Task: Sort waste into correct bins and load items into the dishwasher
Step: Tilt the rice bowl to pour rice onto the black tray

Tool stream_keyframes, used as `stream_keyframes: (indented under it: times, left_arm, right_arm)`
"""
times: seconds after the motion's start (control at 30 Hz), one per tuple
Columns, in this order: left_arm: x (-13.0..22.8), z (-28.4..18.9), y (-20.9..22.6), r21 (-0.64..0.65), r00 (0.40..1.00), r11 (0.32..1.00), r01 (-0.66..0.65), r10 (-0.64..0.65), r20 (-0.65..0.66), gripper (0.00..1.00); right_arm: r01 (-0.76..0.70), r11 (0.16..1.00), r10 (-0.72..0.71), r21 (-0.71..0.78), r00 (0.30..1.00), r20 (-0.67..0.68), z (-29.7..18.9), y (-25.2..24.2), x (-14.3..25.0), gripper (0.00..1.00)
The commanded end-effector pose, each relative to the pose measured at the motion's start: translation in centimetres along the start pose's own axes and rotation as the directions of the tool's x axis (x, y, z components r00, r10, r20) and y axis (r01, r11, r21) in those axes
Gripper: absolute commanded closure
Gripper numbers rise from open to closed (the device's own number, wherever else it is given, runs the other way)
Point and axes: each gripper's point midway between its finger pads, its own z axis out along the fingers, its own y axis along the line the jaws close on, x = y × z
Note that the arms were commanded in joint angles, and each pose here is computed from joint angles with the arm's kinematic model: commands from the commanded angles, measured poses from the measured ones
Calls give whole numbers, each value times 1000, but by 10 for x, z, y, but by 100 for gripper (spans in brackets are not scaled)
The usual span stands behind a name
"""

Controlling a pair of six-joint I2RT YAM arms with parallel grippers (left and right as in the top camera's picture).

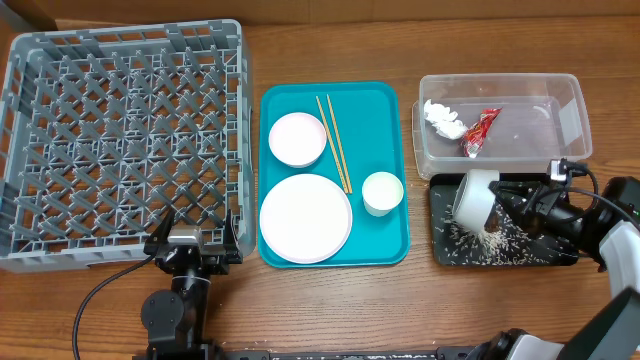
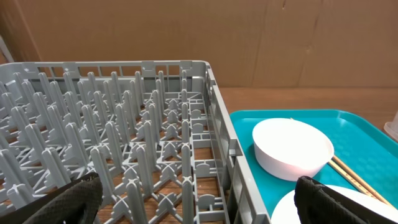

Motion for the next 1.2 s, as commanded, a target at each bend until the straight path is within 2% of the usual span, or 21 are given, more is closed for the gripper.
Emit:
stream_keyframes:
  times: [0.0,0.17,0.33,0.93,1.1,1.17]
  left_arm:
    - [1,0,-3,14,1000,1000,-5,5,5,0]
    - [1,0,-3,14,1000,1000,-5,5,5,0]
    - [1,0,-3,14,1000,1000,-5,5,5,0]
    - [1,0,-3,14,1000,1000,-5,5,5,0]
    - [1,0,-3,14,1000,1000,-5,5,5,0]
    - [1,0,-3,14,1000,1000,-5,5,5,0]
  right_arm:
    - [-33,992,32,-119,999,-3,-2,8,-2,96]
    - [-42,968,44,-249,999,1,-10,27,-6,96]
    - [-97,964,99,-249,995,-5,-12,27,-8,96]
    - [-103,963,104,-248,995,-6,-12,27,-8,96]
    - [-46,992,48,-120,999,14,-9,25,-6,96]
    - [20,997,-17,-70,999,30,-11,35,-4,96]
